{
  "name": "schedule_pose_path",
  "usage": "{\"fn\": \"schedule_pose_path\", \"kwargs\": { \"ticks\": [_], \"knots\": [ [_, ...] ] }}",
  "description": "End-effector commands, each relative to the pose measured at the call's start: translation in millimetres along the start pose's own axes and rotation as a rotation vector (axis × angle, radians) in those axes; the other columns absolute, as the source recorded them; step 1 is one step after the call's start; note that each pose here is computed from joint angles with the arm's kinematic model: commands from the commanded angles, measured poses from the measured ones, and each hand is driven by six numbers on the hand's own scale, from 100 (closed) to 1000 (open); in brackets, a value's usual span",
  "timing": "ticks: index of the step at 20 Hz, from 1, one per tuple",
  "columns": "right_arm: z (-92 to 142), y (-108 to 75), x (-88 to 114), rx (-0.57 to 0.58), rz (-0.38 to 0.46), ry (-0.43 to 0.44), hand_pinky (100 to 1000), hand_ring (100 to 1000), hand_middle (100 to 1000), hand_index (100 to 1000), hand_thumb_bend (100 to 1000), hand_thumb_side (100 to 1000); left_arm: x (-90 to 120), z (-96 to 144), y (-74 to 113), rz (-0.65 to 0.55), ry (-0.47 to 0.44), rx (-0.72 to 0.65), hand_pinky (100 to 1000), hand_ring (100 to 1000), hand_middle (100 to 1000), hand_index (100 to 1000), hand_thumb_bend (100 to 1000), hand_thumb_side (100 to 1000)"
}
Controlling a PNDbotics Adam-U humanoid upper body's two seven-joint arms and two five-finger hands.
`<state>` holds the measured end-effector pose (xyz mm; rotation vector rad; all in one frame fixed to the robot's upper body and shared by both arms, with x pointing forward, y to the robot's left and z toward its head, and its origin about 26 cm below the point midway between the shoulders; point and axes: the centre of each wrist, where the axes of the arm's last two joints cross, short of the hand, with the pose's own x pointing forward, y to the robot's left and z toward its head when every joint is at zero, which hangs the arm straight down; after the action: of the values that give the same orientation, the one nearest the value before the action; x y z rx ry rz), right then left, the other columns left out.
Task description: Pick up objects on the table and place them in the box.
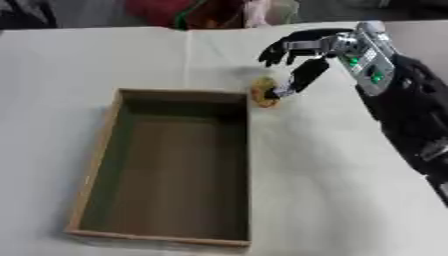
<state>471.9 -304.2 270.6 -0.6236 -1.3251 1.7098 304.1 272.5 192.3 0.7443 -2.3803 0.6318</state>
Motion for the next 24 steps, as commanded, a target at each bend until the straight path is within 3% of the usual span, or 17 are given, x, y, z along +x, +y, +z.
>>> {"fn": "schedule_pose_path", "kwargs": {
  "ticks": [1, 10, 14, 16, 17, 19, 22, 24],
  "knots": [
    [3.6, -8.2, -1.2, -0.024, 0.017, 0.028, 792, 865, 721, 989, 435, 508, 6.9, -4.7, -1.3, 0.016, -0.028, -0.002, 327, 475, 451, 607, 100, 880],
    [4.9, -9.1, 4.2, -0.042, 0.067, 0.011, 751, 797, 568, 753, 377, 411, 6.8, -4.5, -1.1, 0.016, -0.026, -0.002, 328, 475, 451, 606, 100, 880],
    [5.8, -9.5, 6.7, -0.044, 0.107, 0.019, 723, 732, 514, 641, 273, 382, 6.7, -4.4, -1.0, 0.015, -0.025, -0.001, 328, 474, 451, 606, 100, 880],
    [6.1, -9.5, 7.1, -0.048, 0.118, 0.024, 707, 717, 496, 593, 175, 355, 6.7, -4.4, -1.1, 0.016, -0.025, -0.001, 328, 474, 450, 606, 100, 881],
    [6.1, -9.5, 7.4, -0.053, 0.120, 0.024, 699, 710, 492, 589, 120, 331, 6.7, -4.4, -1.2, 0.016, -0.025, -0.001, 328, 474, 450, 606, 100, 881],
    [6.3, -10.2, 8.7, -0.063, 0.119, 0.017, 693, 703, 490, 590, 100, 290, 6.8, -4.4, -1.3, 0.017, -0.025, -0.001, 328, 474, 450, 606, 100, 881],
    [6.3, -11.2, 12.0, -0.064, 0.119, 0.000, 671, 678, 494, 598, 100, 100, 7.1, -4.6, -1.7, 0.018, -0.027, -0.002, 328, 474, 450, 605, 100, 880],
    [6.6, -11.5, 13.5, -0.067, 0.115, -0.003, 667, 674, 493, 596, 100, 100, 7.2, -4.6, -2.0, 0.019, -0.027, -0.002, 328, 474, 450, 605, 100, 880]
  ]
}}
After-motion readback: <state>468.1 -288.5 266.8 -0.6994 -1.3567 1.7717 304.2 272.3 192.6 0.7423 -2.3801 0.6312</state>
